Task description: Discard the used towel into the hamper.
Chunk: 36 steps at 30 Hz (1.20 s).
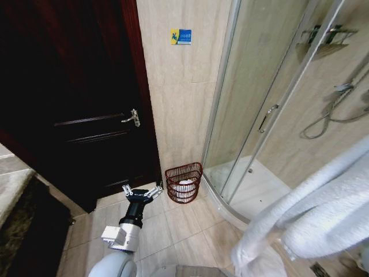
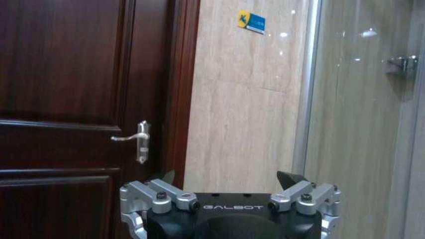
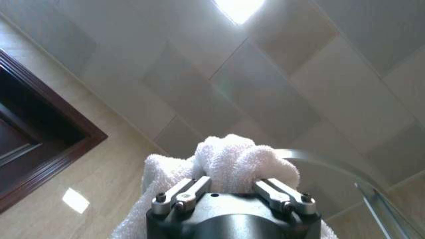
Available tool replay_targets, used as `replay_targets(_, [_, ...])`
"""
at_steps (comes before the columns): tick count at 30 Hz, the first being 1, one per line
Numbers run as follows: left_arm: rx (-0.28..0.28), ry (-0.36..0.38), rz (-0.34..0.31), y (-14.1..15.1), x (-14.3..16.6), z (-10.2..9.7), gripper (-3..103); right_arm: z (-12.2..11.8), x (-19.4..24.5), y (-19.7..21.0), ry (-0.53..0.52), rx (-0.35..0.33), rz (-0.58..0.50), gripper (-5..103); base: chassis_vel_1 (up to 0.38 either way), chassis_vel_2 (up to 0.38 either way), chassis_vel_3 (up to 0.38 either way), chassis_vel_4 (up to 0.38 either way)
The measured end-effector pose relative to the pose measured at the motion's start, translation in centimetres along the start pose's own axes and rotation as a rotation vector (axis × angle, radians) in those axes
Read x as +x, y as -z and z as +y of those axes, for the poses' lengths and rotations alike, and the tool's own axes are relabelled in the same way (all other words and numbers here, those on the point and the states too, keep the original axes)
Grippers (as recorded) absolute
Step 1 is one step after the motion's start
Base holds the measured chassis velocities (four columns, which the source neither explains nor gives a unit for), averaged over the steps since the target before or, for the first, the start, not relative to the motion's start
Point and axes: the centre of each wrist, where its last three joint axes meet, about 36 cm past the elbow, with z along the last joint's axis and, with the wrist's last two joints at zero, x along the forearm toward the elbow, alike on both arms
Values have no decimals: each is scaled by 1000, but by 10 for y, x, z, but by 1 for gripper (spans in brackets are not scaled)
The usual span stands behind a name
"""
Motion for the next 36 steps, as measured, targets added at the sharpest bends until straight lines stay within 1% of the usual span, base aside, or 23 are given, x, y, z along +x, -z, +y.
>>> replay_targets(8, [0, 0, 0, 0, 0, 0, 100, 0, 0, 0, 1, 0, -1, 12, 21, 28, -19, -20])
replay_targets(19, [0, 0, 0, 0, 0, 0, 100, 2, 1, -1, 3, -7, -4, 12, 84, 78, -85, -88])
replay_targets(25, [0, 0, 0, 0, 0, 0, 100, 3, 1, -1, 1, -21, -17, 12, 0, 0, 0, 0])
replay_targets(36, [0, 0, 0, 0, 0, 0, 100, 2, 1, -3, 3, -22, -23, 12, 10, 8, 5, 3])
